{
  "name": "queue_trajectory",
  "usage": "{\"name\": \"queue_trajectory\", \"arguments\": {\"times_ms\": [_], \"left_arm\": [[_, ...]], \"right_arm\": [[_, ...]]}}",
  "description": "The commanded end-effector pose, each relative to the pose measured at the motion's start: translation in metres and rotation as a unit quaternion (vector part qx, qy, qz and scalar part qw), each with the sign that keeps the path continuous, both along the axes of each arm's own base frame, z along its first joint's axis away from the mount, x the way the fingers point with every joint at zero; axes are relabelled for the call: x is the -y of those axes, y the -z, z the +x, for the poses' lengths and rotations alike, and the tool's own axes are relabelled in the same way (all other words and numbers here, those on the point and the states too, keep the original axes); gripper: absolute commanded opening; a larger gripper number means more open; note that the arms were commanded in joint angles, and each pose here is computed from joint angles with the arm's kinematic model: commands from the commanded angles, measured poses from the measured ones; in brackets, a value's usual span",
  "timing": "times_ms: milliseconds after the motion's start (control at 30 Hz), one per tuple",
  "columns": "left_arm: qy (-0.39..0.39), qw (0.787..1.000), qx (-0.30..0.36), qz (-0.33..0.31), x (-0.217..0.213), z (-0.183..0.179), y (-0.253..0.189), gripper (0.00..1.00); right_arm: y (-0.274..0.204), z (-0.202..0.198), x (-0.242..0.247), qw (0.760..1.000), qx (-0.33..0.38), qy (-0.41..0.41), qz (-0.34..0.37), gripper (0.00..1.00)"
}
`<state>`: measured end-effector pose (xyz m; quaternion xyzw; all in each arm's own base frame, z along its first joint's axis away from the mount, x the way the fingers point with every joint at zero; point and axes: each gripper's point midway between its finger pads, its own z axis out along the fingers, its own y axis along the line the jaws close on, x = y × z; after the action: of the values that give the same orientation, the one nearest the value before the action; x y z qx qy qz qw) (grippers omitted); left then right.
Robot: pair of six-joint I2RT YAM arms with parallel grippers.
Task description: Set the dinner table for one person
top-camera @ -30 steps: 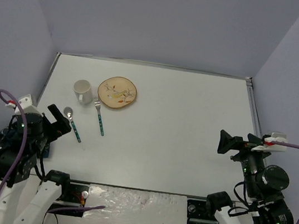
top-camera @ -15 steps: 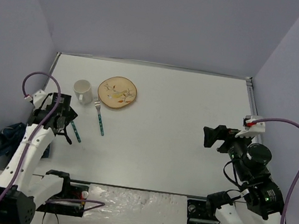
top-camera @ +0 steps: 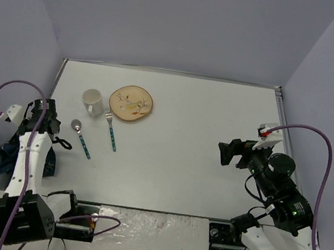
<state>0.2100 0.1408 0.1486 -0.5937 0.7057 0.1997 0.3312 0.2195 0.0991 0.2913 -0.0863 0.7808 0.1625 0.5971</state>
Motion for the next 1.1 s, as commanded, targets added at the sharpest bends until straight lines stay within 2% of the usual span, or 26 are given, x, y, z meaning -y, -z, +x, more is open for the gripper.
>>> {"name": "queue_trajectory", "arguments": {"times_ms": [0, 367, 933, 1000, 1067], "left_arm": [[-0.02, 0.999, -0.022, 0.032, -0.023, 0.0, -0.001, 0.97], [0.031, 0.992, -0.124, 0.014, -0.031, 0.02, 0.037, 0.97], [0.029, 0.981, -0.192, -0.017, -0.025, 0.005, 0.093, 0.97], [0.029, 0.98, -0.195, -0.019, -0.025, 0.005, 0.097, 0.94], [0.029, 0.979, -0.2, -0.019, -0.026, 0.005, 0.098, 0.85]], "right_arm": [[-0.015, 0.008, -0.006, 0.999, 0.04, -0.011, 0.002, 1.0], [-0.009, 0.008, -0.011, 0.999, 0.039, -0.025, -0.001, 1.0], [-0.006, 0.005, -0.015, 0.998, 0.04, -0.042, -0.004, 1.0], [-0.006, 0.005, -0.015, 0.998, 0.042, -0.044, -0.005, 1.0], [-0.006, 0.004, -0.016, 0.998, 0.043, -0.047, -0.005, 1.0]]}}
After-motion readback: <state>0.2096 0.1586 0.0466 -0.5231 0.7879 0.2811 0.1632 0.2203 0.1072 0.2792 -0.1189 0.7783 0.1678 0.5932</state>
